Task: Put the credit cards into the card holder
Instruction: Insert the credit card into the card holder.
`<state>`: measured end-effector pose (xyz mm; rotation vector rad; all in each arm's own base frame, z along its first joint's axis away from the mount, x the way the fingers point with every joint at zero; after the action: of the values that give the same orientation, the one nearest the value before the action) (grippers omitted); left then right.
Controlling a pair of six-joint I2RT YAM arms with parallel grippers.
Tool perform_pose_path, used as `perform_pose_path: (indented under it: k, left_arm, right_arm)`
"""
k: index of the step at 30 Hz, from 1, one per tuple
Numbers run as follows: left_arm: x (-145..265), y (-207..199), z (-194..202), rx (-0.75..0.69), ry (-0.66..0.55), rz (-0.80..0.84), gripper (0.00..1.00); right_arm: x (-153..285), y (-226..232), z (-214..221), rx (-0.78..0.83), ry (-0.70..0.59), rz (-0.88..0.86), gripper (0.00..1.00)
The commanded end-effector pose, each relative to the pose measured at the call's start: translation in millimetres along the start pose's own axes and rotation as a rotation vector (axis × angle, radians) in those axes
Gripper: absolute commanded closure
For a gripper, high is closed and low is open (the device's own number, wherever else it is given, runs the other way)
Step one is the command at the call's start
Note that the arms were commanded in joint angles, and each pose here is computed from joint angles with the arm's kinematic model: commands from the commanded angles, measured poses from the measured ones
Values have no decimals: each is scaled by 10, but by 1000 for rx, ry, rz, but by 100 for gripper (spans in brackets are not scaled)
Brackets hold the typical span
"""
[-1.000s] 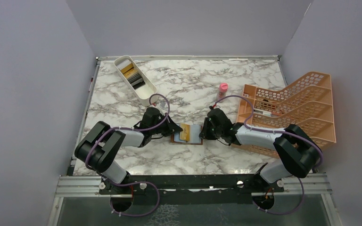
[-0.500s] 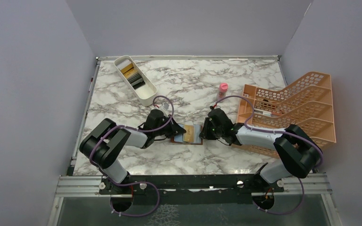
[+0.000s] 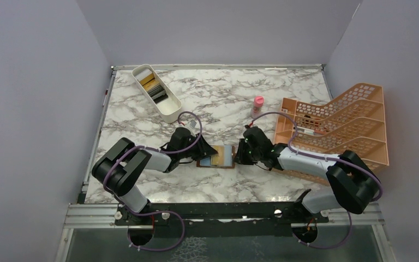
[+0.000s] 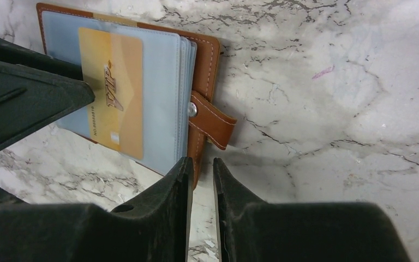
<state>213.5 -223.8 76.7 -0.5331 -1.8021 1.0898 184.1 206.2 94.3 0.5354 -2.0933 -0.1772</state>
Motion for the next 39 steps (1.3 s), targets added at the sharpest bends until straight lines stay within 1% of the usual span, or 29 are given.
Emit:
perform_pose_path:
  k: [1,5,13,24,29,35,39]
  left_arm:
    - [16,-58,-44,-35,-39,8,63]
    - [18,-78,-55,-36,-46,9,62]
    - [-68,-144,-21,-44,-28,12,64]
    - [-190,-172,123,-71,14,-3,63]
    - [-152,-211,78,-109,-12,-27,63]
    - [-69,-325,-48,-183,-70,-106,60]
    - [-21,-380,-101,-204,-97,-139,59]
  right_arm:
    - [-29,-53,103,-7,37,29,75]
    - [-69,-57,121,-8,39,24,77]
    - [-169,-31,127,-5,55,0,78]
    - [-144,-19,161,-20,62,-23,79]
    - [-116,-43,189,-24,61,-14,79]
    - [-43,-51,177,-22,46,-7,79]
    - [-5,-45,160,-21,36,-8,79]
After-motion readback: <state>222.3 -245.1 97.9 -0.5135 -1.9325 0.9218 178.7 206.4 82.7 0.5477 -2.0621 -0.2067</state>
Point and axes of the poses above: each gripper's point midway between its finger pads, its own x axis back along the fingers, its own y axis along the line the jaws close on, z = x × y, the point moved 8 cm from there along x, back along the fingers, and after that the axes turned 11 degrees about x, right-handed, at the moved point
